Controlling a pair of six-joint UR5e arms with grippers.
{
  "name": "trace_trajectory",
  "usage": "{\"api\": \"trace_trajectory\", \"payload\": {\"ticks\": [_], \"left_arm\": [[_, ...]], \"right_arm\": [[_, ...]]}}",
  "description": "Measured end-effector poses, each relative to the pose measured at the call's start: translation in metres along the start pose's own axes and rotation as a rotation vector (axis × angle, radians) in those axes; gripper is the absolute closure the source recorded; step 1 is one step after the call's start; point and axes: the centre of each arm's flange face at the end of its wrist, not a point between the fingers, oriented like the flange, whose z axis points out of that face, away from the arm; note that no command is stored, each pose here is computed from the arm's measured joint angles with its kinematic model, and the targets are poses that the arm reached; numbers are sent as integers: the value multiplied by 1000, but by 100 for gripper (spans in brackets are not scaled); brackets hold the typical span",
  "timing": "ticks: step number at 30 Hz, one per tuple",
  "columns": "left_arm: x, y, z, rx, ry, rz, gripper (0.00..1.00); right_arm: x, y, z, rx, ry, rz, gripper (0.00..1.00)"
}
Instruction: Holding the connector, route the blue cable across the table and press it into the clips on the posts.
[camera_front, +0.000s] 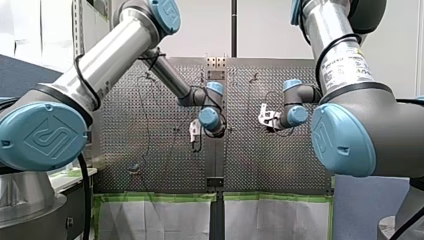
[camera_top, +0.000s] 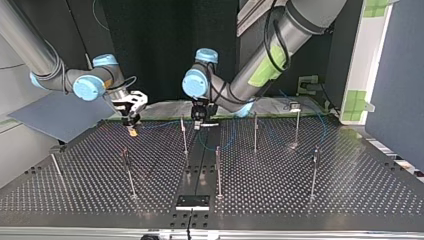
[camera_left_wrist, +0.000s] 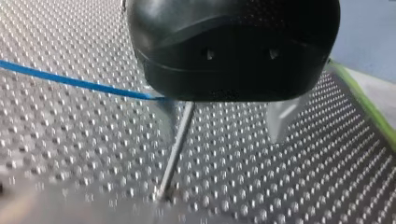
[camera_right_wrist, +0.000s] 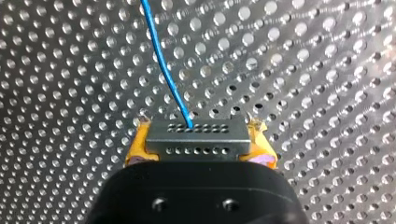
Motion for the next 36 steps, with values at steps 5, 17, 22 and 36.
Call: {"api": "trace_trajectory", "payload": {"ticks": [5,17,22,36], "left_arm": [[-10,-18,-26,-3,4,-18,0],[-6,-63,-65,0,-24,-41,0],[-8,-89,-74,12,-77,-63,0],[25,-123,-62,-45,-61,-54,0]], "right_arm": [[2,8,-1,-6,0,-16,100],[3,10,-1,22,-5,-34,100],[8,13,-2,25,0,-38,100],[17,21,-6,26,5,-41,100]]}}
